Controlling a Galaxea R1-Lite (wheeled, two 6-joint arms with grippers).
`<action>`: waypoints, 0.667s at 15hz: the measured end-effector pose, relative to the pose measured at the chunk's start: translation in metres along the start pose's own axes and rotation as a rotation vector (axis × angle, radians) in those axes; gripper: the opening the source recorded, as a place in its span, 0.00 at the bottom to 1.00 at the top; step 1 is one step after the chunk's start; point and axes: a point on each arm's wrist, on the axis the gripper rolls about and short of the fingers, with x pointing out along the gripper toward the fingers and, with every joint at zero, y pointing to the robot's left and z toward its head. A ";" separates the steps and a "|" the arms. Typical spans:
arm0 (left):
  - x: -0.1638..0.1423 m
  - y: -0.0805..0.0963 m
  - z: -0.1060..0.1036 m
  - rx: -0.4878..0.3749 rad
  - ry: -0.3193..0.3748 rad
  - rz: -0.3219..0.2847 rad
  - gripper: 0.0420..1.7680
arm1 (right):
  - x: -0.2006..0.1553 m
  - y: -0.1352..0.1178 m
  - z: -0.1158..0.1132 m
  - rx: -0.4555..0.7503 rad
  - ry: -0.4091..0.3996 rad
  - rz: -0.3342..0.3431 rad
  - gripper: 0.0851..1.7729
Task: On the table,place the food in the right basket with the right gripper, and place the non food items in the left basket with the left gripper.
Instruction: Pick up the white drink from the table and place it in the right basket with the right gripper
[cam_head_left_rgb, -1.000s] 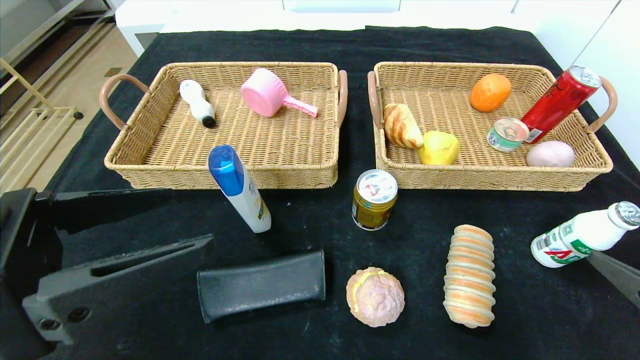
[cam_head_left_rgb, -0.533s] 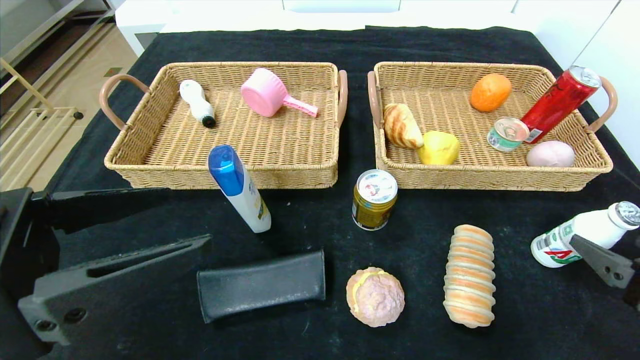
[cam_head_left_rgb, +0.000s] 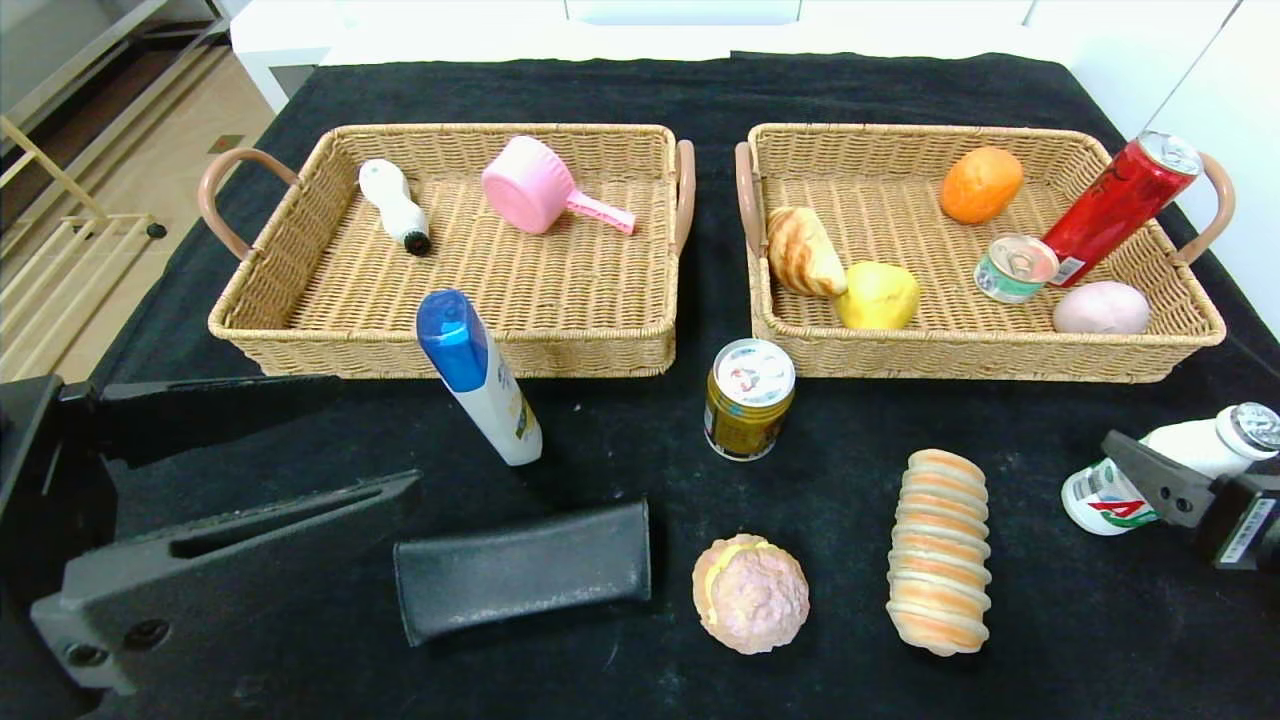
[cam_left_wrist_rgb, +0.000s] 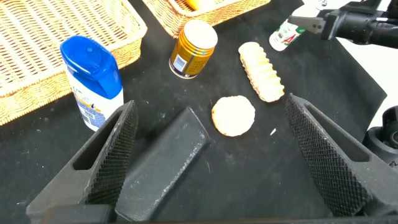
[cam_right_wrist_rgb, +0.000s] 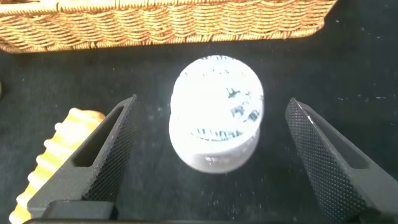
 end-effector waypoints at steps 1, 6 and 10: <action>0.000 0.000 0.000 0.000 -0.001 0.000 0.97 | 0.002 0.000 0.000 0.001 -0.002 -0.003 0.96; 0.000 0.000 0.000 0.000 -0.002 0.000 0.97 | 0.013 -0.001 -0.001 0.006 -0.017 -0.019 0.96; -0.001 0.000 0.001 0.002 -0.005 0.000 0.97 | 0.015 -0.001 -0.002 0.008 -0.007 -0.021 0.96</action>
